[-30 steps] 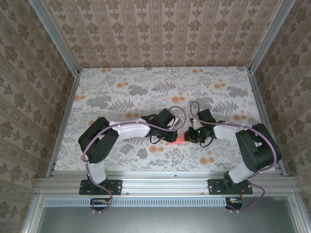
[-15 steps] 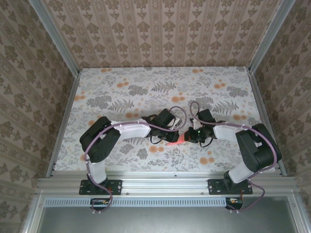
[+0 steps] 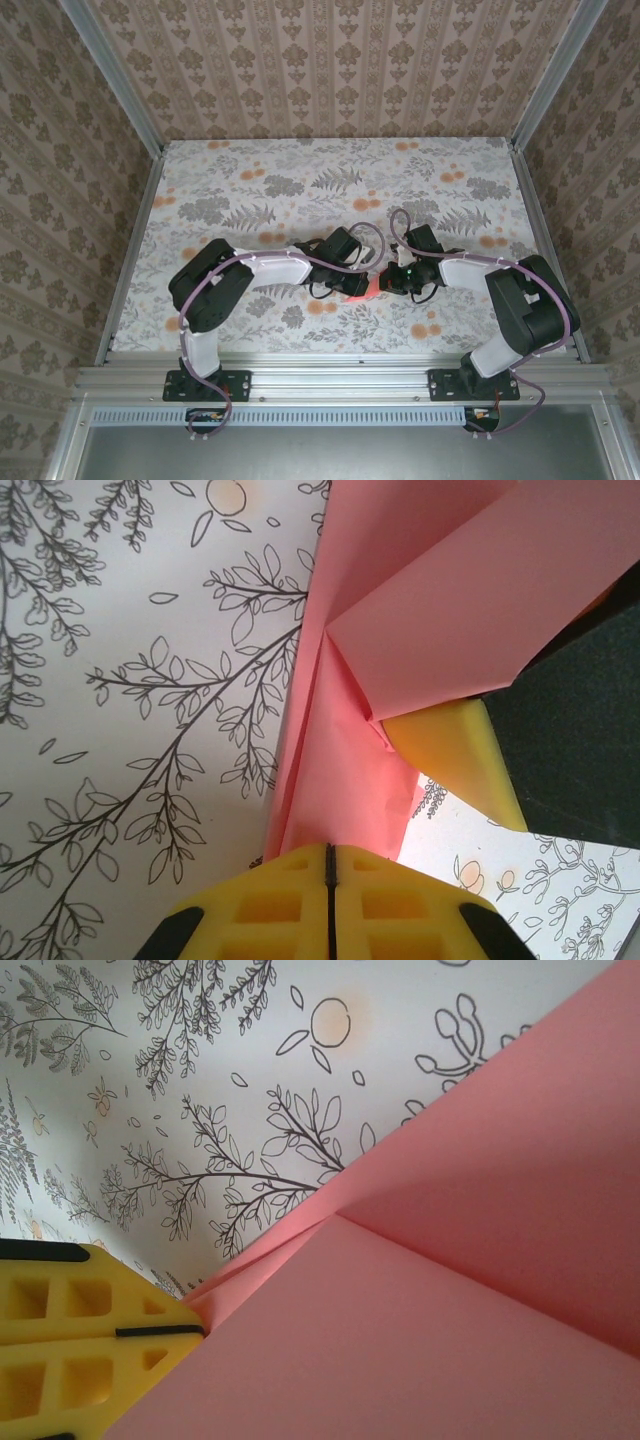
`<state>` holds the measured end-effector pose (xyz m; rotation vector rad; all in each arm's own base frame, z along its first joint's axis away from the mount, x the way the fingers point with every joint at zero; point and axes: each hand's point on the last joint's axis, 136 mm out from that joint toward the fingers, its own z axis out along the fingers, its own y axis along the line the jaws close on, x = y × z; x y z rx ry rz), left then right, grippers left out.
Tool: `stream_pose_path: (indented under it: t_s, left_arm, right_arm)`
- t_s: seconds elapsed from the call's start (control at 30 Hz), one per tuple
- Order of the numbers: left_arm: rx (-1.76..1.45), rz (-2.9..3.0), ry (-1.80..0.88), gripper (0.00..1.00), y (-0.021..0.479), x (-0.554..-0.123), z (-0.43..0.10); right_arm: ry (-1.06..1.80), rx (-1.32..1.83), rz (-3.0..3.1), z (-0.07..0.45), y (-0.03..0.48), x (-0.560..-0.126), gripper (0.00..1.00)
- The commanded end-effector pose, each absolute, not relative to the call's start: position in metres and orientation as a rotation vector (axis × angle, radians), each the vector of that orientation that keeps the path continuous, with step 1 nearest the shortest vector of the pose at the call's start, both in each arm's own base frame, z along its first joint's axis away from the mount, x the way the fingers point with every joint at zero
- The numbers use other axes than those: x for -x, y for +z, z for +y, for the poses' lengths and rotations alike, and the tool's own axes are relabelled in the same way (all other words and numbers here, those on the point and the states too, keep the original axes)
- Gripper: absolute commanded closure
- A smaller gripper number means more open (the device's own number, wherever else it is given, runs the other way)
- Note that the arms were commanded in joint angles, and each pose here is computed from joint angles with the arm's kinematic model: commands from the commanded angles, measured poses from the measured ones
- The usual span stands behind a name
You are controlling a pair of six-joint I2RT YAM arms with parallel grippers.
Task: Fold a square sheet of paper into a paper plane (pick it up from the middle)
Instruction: Fold the wing for the fifth time at the center of the table.
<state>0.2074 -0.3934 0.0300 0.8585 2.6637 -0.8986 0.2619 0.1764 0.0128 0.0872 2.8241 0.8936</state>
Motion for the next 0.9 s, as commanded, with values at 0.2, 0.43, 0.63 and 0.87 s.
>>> stream_pose_path:
  t_s: [0.2, 0.43, 0.63, 0.87]
  left_arm:
    - [-0.911, 2.734, -0.882, 0.92, 0.005, -0.187, -0.390]
    - [-0.940, 2.766, -0.798, 0.92, -0.008, -0.184, -0.380]
    - [-0.947, 2.795, -0.733, 0.93, -0.020, -0.180, -0.367]
    - [-0.950, 2.808, -0.673, 0.93, -0.030, -0.178, -0.357]
  right_arm:
    - [0.811, -0.154, 2.896, 0.165, -0.002, -0.245, 0.96]
    - [0.826, -0.147, 2.869, 0.167, 0.008, -0.249, 0.91]
    - [0.866, -0.151, 2.810, 0.166, 0.029, -0.255, 0.81]
    - [0.951, -0.179, 2.728, 0.160, 0.059, -0.256, 0.72]
